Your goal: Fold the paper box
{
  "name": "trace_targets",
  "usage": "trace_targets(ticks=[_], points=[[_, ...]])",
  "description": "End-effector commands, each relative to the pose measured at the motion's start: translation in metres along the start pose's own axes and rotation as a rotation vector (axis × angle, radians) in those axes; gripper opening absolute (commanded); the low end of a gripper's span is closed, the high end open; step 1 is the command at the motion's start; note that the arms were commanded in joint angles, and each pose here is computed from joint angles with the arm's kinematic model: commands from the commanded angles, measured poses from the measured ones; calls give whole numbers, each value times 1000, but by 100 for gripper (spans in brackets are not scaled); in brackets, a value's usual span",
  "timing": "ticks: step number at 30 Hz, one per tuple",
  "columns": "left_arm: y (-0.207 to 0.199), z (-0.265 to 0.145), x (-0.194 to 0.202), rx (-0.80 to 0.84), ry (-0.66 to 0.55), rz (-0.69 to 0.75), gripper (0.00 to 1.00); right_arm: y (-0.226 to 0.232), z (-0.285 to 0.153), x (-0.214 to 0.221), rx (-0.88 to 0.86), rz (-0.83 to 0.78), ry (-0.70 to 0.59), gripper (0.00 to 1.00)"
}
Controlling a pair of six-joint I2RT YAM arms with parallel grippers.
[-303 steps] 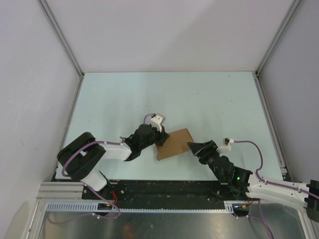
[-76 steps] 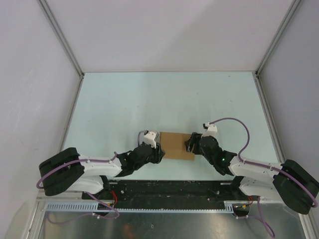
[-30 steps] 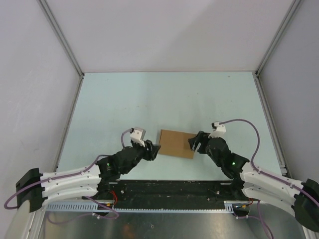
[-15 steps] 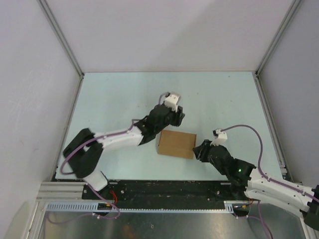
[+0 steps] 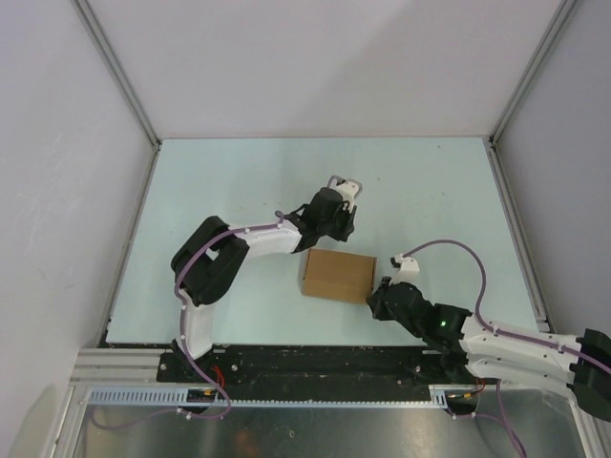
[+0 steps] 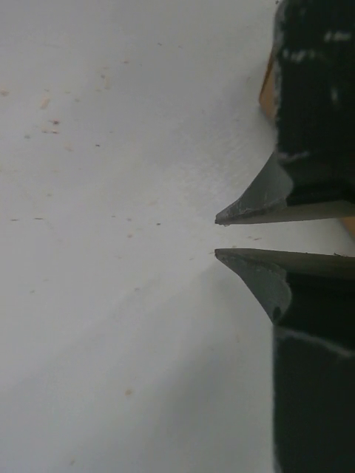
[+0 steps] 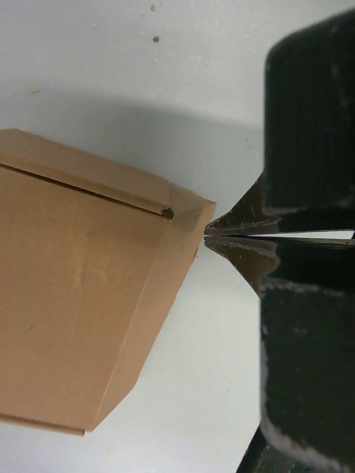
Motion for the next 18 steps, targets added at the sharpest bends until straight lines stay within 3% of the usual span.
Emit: trace_targets(ticks=[1,8,18], points=[[-1,1,16,36,57,-14,20,12,10,-1,-54,9,-3,0],[7,0,57,32,160,-50,14,8,26,3,-19,4,23,0],[6,-34,100,57,197,-127,13,-3,30,-22,9,19,-34,0]])
Point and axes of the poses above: each gripper's point midway between its finger pads, its own z axis out along the fingers, its own y axis along the line the jaws close on, x = y × z, the point moved 8 cm from there along -z, back along the fingers, and after that the axes turned 2 degrees about z, right-handed, at the moved point
